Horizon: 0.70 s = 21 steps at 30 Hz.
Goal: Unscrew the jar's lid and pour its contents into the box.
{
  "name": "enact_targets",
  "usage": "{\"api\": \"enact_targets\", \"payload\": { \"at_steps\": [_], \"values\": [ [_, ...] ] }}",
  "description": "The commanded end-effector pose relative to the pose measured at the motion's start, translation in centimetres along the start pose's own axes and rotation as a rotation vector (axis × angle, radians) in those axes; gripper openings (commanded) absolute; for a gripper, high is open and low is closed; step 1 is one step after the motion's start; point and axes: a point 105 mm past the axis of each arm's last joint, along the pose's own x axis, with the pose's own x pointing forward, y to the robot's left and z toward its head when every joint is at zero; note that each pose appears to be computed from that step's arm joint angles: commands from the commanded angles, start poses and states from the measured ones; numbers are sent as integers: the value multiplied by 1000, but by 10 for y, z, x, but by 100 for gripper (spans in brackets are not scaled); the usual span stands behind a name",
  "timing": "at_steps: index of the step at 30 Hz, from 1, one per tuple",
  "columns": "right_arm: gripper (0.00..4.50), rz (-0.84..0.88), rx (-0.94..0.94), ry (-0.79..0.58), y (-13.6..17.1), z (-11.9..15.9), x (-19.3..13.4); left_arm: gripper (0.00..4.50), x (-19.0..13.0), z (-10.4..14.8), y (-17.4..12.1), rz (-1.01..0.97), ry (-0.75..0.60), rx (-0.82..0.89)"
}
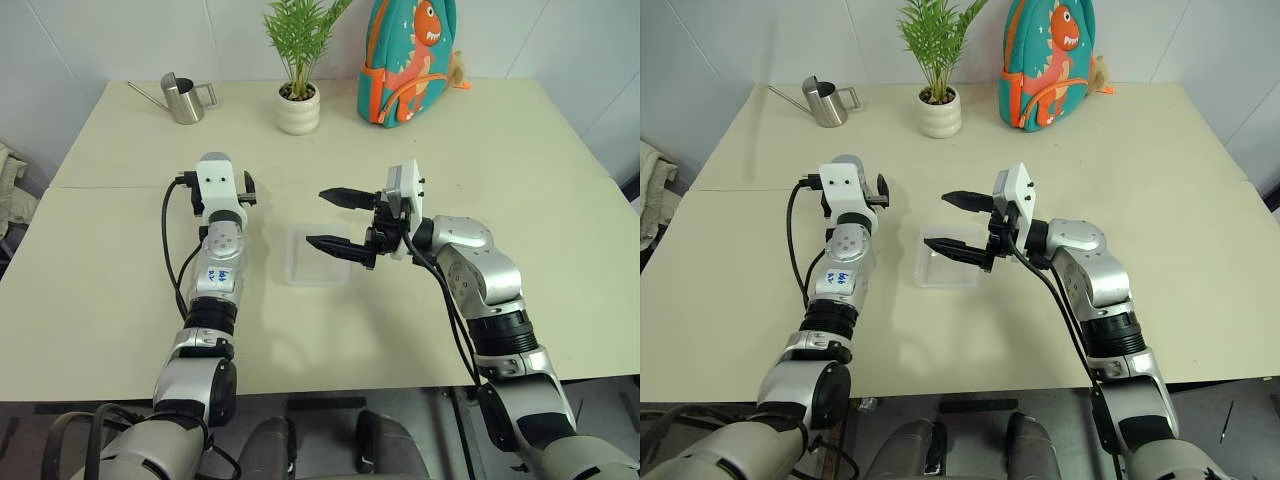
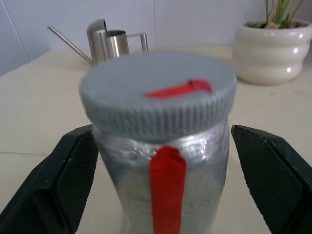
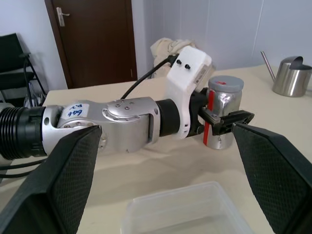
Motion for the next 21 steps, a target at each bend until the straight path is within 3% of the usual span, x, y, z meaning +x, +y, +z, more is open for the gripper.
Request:
{"api": "enact_targets", "payload": {
  "at_steps": [1,4,10,16,21],
  "values": [
    [450,13,-36,-41,4,13,1,448,6,21,-2,-1,-62,-1],
    [450,9,-37,-42,3,13,2,385,6,21,-4,-5,-65,2],
    [450,7,-31,-38,2,10,1,199,4,22,-6,-15,-74,0],
    [450,-3,-25,-42,3,11,-1,199,-9,35,6,-96,-144,15],
    [450,-43,-31,-50,-2,26,-2,199,-40,70,21,-439,-217,-19]
  ]
}}
